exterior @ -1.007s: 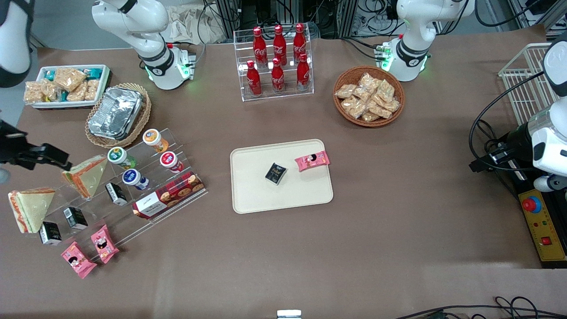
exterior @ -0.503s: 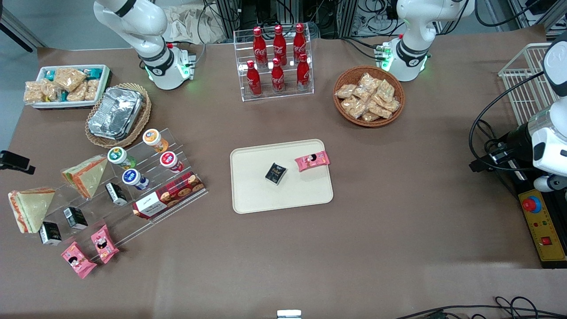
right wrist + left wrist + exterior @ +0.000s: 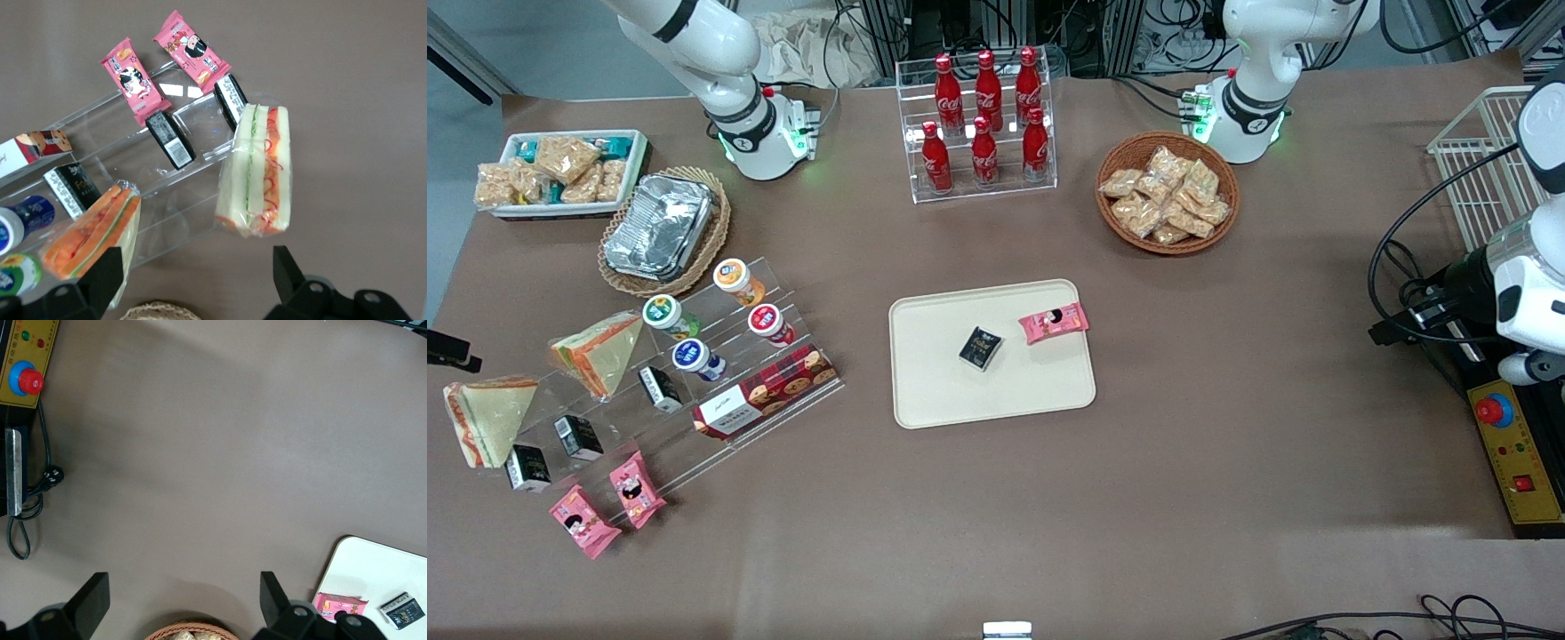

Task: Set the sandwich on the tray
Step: 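Lower the open right gripper around the upright plastic-wrapped sandwich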

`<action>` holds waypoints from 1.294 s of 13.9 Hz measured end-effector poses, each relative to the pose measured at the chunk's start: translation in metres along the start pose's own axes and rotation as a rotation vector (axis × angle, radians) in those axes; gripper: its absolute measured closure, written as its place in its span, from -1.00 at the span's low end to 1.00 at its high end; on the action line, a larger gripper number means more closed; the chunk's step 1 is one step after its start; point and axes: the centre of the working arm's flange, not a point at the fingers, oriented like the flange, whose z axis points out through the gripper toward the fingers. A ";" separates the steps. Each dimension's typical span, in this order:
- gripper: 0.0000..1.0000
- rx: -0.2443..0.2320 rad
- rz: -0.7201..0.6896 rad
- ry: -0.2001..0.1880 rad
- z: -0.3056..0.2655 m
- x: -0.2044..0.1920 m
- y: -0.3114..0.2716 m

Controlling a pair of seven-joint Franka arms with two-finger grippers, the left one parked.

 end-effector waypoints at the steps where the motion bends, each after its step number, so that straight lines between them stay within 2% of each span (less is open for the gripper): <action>1: -1.00 0.007 0.011 0.003 0.009 0.001 0.006; 7: -1.00 0.060 0.139 0.024 0.033 -0.006 0.036; 10: -1.00 0.065 0.263 0.015 0.037 -0.006 0.037; 14: -1.00 0.077 0.334 -0.014 0.057 -0.007 0.043; 18: -1.00 0.083 0.349 -0.030 0.068 -0.008 0.047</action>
